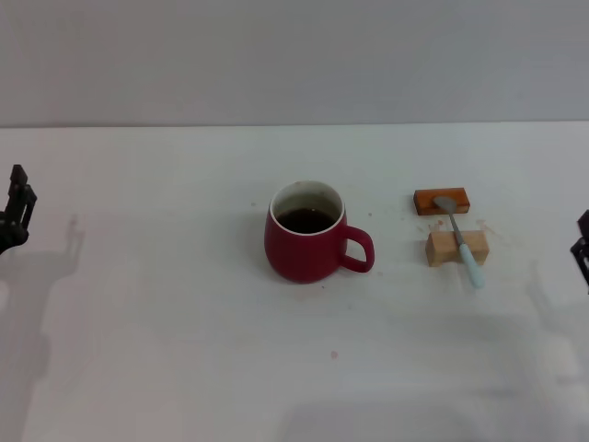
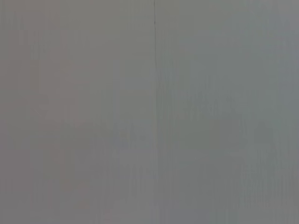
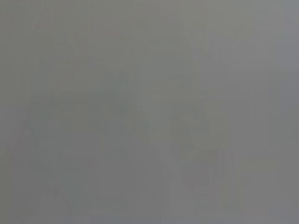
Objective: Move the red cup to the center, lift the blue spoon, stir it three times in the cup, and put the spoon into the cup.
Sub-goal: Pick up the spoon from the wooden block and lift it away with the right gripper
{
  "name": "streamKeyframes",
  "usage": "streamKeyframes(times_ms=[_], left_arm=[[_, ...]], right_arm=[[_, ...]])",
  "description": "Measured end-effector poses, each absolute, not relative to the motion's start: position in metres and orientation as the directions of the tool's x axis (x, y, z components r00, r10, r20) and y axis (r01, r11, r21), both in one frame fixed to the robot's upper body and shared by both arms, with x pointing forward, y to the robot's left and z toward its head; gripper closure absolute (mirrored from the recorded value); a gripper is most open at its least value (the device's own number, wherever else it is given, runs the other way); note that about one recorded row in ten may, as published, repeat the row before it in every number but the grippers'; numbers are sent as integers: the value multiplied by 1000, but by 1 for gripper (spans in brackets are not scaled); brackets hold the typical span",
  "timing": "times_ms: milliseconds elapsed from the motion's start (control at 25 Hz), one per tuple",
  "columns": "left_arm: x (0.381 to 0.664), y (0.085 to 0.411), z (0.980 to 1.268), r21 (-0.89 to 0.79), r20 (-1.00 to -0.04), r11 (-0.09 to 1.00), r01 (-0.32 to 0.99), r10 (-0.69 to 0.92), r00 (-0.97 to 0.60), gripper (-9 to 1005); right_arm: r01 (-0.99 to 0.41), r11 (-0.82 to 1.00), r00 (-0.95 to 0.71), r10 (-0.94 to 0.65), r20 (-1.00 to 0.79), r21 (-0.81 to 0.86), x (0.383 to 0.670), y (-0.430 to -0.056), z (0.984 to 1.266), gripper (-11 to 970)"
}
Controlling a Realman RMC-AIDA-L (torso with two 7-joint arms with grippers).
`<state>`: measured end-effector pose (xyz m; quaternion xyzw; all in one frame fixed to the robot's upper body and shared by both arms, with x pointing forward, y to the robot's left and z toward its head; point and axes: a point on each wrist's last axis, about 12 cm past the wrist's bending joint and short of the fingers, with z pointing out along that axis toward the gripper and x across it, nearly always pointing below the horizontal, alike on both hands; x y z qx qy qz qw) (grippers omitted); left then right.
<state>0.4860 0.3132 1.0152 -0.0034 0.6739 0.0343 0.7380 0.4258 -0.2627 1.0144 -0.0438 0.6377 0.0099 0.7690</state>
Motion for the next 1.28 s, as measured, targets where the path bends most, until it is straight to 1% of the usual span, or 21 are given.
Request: streamKeyframes(times_ms=[160, 360, 600, 880, 1280], left_arm=[[488, 314, 1015, 47, -995, 997, -53, 52, 89, 316], [489, 313, 1015, 50, -995, 997, -52, 55, 87, 198], [489, 313, 1015, 51, -995, 997, -51, 55, 86, 137], [488, 313, 1015, 53, -995, 997, -47, 57, 84, 137], [488, 313, 1015, 54, -995, 997, -46, 58, 85, 138]], right_arm=[[-103, 993, 121, -47, -992, -60, 431, -259, 1007, 184], [-139, 988, 80, -50, -996, -61, 434, -253, 1002, 184], [-179, 982, 27, -51, -998, -55, 438, -246, 997, 184], [-196, 980, -20, -33, -999, -28, 440, -244, 992, 183], [-247, 969, -85, -54, -995, -31, 447, -235, 986, 183]])
